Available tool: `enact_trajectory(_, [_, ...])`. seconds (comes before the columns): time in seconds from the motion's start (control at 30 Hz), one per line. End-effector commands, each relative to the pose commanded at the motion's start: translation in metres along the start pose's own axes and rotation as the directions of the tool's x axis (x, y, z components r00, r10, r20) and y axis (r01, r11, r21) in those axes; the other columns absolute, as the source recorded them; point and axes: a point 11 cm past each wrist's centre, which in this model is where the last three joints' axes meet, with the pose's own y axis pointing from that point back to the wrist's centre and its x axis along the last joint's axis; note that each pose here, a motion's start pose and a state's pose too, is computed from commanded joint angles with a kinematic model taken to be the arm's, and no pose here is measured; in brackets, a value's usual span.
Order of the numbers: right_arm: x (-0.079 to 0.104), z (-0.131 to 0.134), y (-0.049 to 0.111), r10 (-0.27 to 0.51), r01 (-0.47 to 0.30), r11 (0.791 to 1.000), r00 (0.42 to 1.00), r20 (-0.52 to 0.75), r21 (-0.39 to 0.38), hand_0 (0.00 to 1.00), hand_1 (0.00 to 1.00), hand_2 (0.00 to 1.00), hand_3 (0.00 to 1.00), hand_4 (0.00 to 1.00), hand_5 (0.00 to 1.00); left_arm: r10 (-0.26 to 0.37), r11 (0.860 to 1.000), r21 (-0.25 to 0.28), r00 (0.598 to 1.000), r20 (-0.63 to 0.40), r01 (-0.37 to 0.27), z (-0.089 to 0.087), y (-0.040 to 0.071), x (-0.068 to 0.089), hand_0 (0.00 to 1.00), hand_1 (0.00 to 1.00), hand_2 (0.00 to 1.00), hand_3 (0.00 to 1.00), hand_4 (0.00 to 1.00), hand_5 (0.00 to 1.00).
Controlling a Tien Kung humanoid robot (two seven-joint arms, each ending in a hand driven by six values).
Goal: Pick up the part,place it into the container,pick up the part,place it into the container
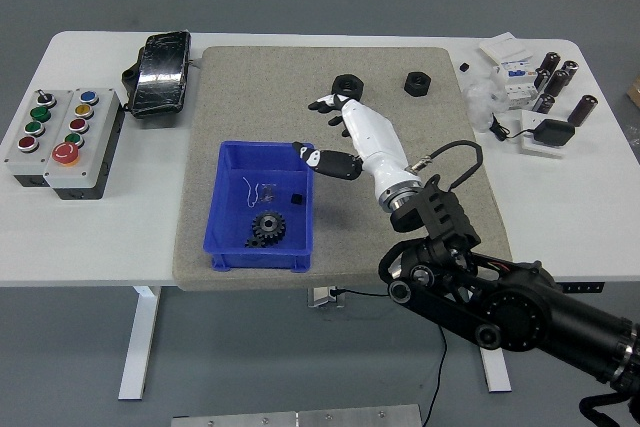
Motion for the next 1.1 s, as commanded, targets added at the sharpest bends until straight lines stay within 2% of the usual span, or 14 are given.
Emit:
enact_trajectory(0.17, [0.023, 0.039, 0.003, 0.075, -0.062, 0.995, 0.981, 0.177, -0.078, 0.516, 0.629, 0.692, 0.676, 0.795, 0.296, 0.001, 1.0, 0.001, 1.0, -0.001, -0.001, -0.002, 0.0, 0.0, 0.632, 0.552, 0.528, 0.59, 0.648, 0.347])
enact_trajectory(0.2, [0.03, 0.046, 0.005, 0.1, -0.082, 0.993, 0.97, 0.222, -0.091, 0.53, 0.646, 0.691, 0.67, 0.791, 0.384, 0.001, 1.0, 0.003, 1.0, -0.002, -0.001, -0.003, 0.0, 0.0, 0.632, 0.551, 0.527, 0.59, 0.647, 0.346])
enact_trajectory(0.27, [0.043, 0.061, 0.011, 0.151, -0.123, 0.986, 0.943, 0.298, -0.113, 0.53, 0.646, 0.691, 0.67, 0.791, 0.384, 0.001, 1.0, 0.007, 1.0, -0.005, -0.001, -0.005, -0.001, 0.001, 0.632, 0.551, 0.527, 0.59, 0.647, 0.346])
enact_trajectory(0.37, [0.066, 0.085, 0.023, 0.23, -0.187, 0.972, 0.893, 0.388, -0.145, 0.53, 0.646, 0.691, 0.67, 0.791, 0.384, 0.002, 1.0, 0.019, 1.0, -0.008, -0.002, -0.011, -0.001, 0.001, 0.632, 0.551, 0.527, 0.59, 0.647, 0.346])
enact_trajectory(0.4, [0.072, 0.092, 0.027, 0.251, -0.204, 0.967, 0.876, 0.413, -0.155, 0.544, 0.653, 0.691, 0.67, 0.811, 0.457, 0.003, 1.0, 0.022, 1.0, -0.008, -0.003, -0.012, -0.002, 0.001, 0.632, 0.551, 0.528, 0.591, 0.647, 0.346])
enact_trajectory(0.43, [0.078, 0.1, 0.032, 0.274, -0.221, 0.961, 0.855, 0.441, -0.169, 0.544, 0.653, 0.691, 0.67, 0.811, 0.457, 0.004, 1.0, 0.024, 1.0, -0.008, -0.003, -0.013, -0.002, 0.002, 0.632, 0.551, 0.528, 0.591, 0.647, 0.346])
enact_trajectory(0.57, [0.092, 0.126, 0.051, 0.358, -0.282, 0.933, 0.765, 0.535, -0.222, 0.544, 0.653, 0.691, 0.67, 0.811, 0.457, 0.006, 1.0, 0.021, 1.0, -0.008, -0.006, -0.012, -0.002, 0.003, 0.632, 0.551, 0.528, 0.591, 0.647, 0.346])
enact_trajectory(0.6, [0.094, 0.13, 0.054, 0.378, -0.298, 0.926, 0.741, 0.555, -0.234, 0.548, 0.656, 0.689, 0.668, 0.823, 0.499, 0.006, 1.0, 0.018, 1.0, -0.008, -0.006, -0.011, -0.002, 0.003, 0.632, 0.551, 0.527, 0.59, 0.647, 0.343])
enact_trajectory(0.7, [0.106, 0.138, 0.062, 0.443, -0.363, 0.895, 0.657, 0.609, -0.259, 0.548, 0.656, 0.689, 0.668, 0.823, 0.499, 0.008, 1.0, 0.01, 1.0, -0.006, -0.007, -0.007, -0.001, 0.004, 0.632, 0.551, 0.527, 0.59, 0.647, 0.343])
enact_trajectory(0.77, [0.113, 0.14, 0.064, 0.465, -0.393, 0.881, 0.625, 0.627, -0.262, 0.548, 0.656, 0.689, 0.668, 0.823, 0.499, 0.008, 1.0, 0.005, 1.0, -0.005, -0.008, -0.005, -0.001, 0.005, 0.632, 0.551, 0.527, 0.59, 0.647, 0.343])
enact_trajectory(1.1, [0.128, 0.142, 0.066, 0.508, -0.451, 0.851, 0.583, 0.634, -0.267, 0.545, 0.653, 0.691, 0.668, 0.803, 0.46, 0.022, 1.0, -0.002, 1.0, 0.008, -0.022, 0.001, 0.0, 0.014, 0.632, 0.55, 0.527, 0.589, 0.645, 0.342])
